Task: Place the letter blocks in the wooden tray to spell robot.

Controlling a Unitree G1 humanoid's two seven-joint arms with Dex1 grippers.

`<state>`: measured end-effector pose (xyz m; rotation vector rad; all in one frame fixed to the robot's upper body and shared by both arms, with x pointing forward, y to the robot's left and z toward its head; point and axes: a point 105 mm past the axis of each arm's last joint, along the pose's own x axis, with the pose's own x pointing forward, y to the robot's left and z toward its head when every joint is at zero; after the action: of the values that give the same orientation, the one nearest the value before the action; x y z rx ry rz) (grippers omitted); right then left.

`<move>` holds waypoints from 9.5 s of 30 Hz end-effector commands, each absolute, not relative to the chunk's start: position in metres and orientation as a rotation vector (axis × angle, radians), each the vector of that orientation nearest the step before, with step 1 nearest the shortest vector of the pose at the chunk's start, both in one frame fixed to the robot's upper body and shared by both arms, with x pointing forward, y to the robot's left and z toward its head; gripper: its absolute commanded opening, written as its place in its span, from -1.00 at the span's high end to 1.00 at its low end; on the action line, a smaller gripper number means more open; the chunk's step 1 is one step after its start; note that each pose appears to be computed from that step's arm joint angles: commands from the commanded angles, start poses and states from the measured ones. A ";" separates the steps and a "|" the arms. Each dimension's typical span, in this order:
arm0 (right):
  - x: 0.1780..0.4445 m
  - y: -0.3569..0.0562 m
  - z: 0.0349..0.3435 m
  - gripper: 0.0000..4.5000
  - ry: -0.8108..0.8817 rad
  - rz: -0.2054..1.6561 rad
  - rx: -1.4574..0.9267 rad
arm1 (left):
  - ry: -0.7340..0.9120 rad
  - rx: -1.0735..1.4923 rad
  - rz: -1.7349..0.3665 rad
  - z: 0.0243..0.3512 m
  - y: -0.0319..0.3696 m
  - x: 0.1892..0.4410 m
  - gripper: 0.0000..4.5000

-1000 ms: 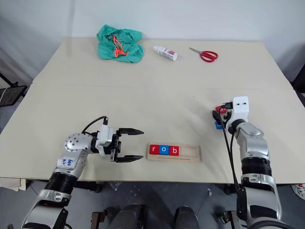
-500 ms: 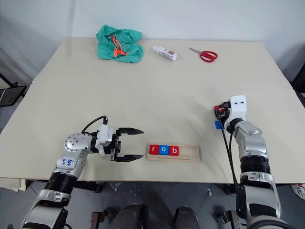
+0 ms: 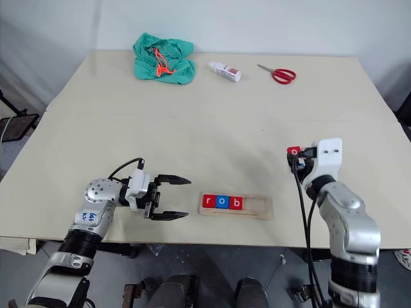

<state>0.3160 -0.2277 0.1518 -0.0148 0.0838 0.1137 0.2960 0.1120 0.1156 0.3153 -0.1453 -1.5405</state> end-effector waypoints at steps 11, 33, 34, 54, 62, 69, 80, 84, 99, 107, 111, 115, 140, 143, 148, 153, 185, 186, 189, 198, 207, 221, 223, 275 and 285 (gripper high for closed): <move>0.238 -0.202 0.124 0.35 0.200 0.056 0.038 | -0.186 0.329 -1.560 0.123 0.127 0.295 -1.00; 0.234 -0.215 0.109 -0.98 0.225 0.029 0.099 | -0.197 0.344 -1.436 0.137 0.153 0.289 -1.00; 0.233 -0.214 0.113 -0.99 0.207 0.041 0.100 | -0.199 0.343 -1.439 0.137 0.152 0.289 -1.00; 0.236 -0.273 0.130 -0.99 0.348 0.777 -0.413 | -0.192 0.350 -1.438 0.141 0.162 0.288 -1.00; 0.271 -0.274 0.135 -0.99 0.370 0.890 -0.458 | -0.189 0.357 -1.424 0.141 0.165 0.282 -1.00; 0.276 -0.265 0.129 -0.99 0.408 0.954 -0.474 | -0.185 0.363 -1.386 0.141 0.170 0.277 -1.00; 0.280 -0.263 0.117 -0.99 0.431 0.954 -0.492 | -0.184 0.369 -1.367 0.141 0.170 0.276 -1.00; 0.280 -0.266 0.106 -0.99 0.459 0.945 -0.515 | -0.185 0.370 -1.364 0.141 0.170 0.276 -1.00; 0.285 -0.234 0.137 0.36 0.325 0.938 -0.448 | -0.189 0.370 -1.359 0.142 0.169 0.278 -1.00; 0.270 -0.185 0.143 0.36 0.383 1.130 -0.490 | -0.195 0.364 -1.375 0.142 0.164 0.281 -1.00; 0.272 -0.175 0.137 0.36 0.408 1.165 -0.505 | -0.196 0.363 -1.377 0.141 0.164 0.281 -1.00; 0.275 -0.166 0.130 0.36 0.410 1.216 -0.543 | -0.199 0.362 -1.371 0.141 0.164 0.280 -1.00; 0.290 -0.157 0.134 -0.99 0.322 1.227 -0.586 | -0.208 0.362 -1.334 0.140 0.163 0.279 -1.00; 0.289 -0.164 0.141 -0.99 0.318 1.195 -0.565 | -0.209 0.360 -1.336 0.140 0.162 0.281 -1.00; 0.289 -0.178 0.148 -0.99 0.315 1.129 -0.542 | -0.214 0.355 -1.343 0.140 0.160 0.283 -1.00; 0.292 -0.189 0.151 -0.99 0.320 1.075 -0.548 | -0.219 0.355 -1.349 0.140 0.157 0.286 -1.00; 0.290 -0.174 0.124 0.99 0.438 1.161 -0.567 | -0.220 0.353 -1.348 0.139 0.158 0.281 -1.00; 0.292 -0.175 0.124 0.99 0.434 1.157 -0.568 | -0.220 0.353 -1.347 0.139 0.158 0.281 -1.00; 0.295 -0.174 0.123 0.99 0.424 1.149 -0.568 | -0.219 0.352 -1.344 0.139 0.158 0.281 -1.00; 0.304 -0.177 0.141 0.99 0.366 1.109 -0.595 | -0.221 0.354 -1.340 0.140 0.159 0.282 -1.00; 0.314 -0.184 0.130 0.99 0.390 1.066 -0.617 | -0.228 0.349 -1.344 0.141 0.155 0.283 -1.00; 0.295 -0.178 0.122 0.99 0.448 1.119 -0.611 | -0.230 0.350 -1.342 0.142 0.155 0.285 -1.00; 0.291 -0.178 0.121 0.99 0.452 1.127 -0.609 | -0.232 0.349 -1.342 0.142 0.154 0.285 -1.00; 0.255 -0.273 0.139 -0.13 0.179 0.284 -0.202 | -0.232 0.346 -1.465 0.142 0.146 0.300 -1.00; 0.237 -0.274 0.135 -0.99 0.160 0.173 -0.134 | -0.224 0.349 -1.498 0.142 0.146 0.304 -1.00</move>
<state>0.2386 -0.2729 0.1210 -0.1217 0.2103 0.1916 0.3038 0.1478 0.1355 0.3186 -0.1939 -1.4859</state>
